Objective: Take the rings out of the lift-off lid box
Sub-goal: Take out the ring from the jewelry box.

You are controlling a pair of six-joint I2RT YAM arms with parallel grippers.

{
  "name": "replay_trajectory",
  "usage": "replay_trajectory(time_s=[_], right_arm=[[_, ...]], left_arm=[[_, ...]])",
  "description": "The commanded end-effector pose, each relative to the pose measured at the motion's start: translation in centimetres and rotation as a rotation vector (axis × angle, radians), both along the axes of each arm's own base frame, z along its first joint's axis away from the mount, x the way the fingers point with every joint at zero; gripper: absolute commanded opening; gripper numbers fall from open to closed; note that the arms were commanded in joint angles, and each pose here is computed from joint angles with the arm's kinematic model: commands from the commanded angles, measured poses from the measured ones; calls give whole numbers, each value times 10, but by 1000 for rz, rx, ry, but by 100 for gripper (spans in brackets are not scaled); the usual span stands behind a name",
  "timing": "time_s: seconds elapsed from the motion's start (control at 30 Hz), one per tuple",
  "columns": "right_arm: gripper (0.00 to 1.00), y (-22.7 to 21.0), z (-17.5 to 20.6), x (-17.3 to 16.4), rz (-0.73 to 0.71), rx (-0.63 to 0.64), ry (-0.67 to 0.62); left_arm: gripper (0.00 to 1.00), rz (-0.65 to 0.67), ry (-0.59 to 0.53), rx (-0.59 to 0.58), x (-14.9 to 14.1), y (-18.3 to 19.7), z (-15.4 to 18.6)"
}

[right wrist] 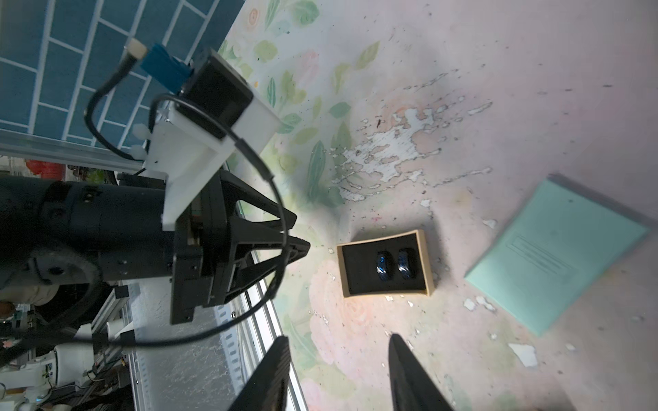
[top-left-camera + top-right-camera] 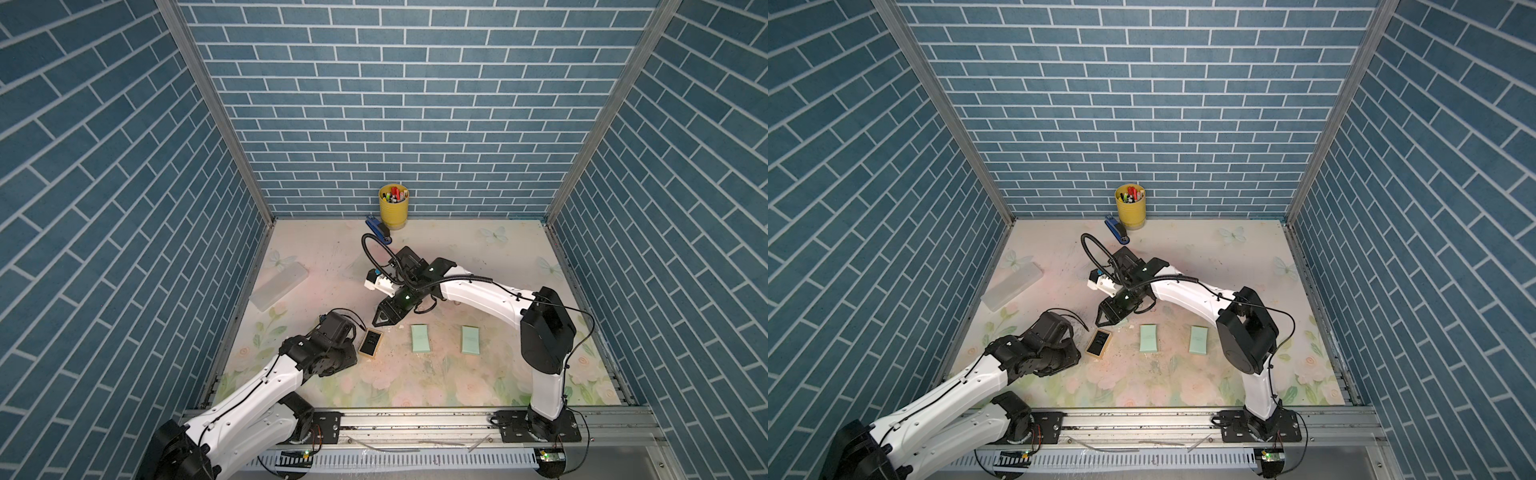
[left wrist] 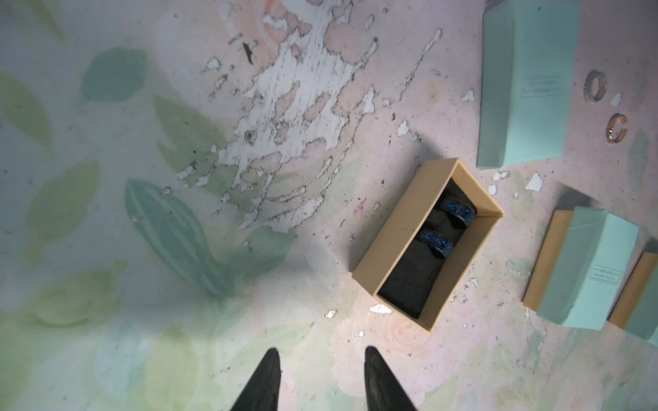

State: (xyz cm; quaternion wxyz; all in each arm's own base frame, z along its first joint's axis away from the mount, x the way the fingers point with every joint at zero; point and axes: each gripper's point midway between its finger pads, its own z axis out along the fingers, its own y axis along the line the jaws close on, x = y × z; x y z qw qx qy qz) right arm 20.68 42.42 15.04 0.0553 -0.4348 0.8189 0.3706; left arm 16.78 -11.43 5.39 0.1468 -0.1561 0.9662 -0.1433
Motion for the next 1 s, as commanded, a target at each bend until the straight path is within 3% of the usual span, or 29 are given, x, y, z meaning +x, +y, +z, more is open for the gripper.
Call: replay_trajectory(time_s=[0.0, 0.17, 0.47, 0.63, 0.97], right_arm=[[47, -4, 24, 6, -22, 48, 41], [42, -5, 22, 6, -15, 52, 47], [31, -14, -40, -30, 102, -77, -13], [30, -4, -58, -37, 147, -101, -49], [29, 21, -79, -38, 215, -107, -79]], left_arm=[[41, -28, -70, 8, 15, -3, 14], [41, -10, -58, -12, 13, -4, 16], [37, 179, 0, -182, 16, -21, 1], [37, 256, -13, -188, 17, -14, 0], [37, 267, 17, -212, 20, -22, -14]])
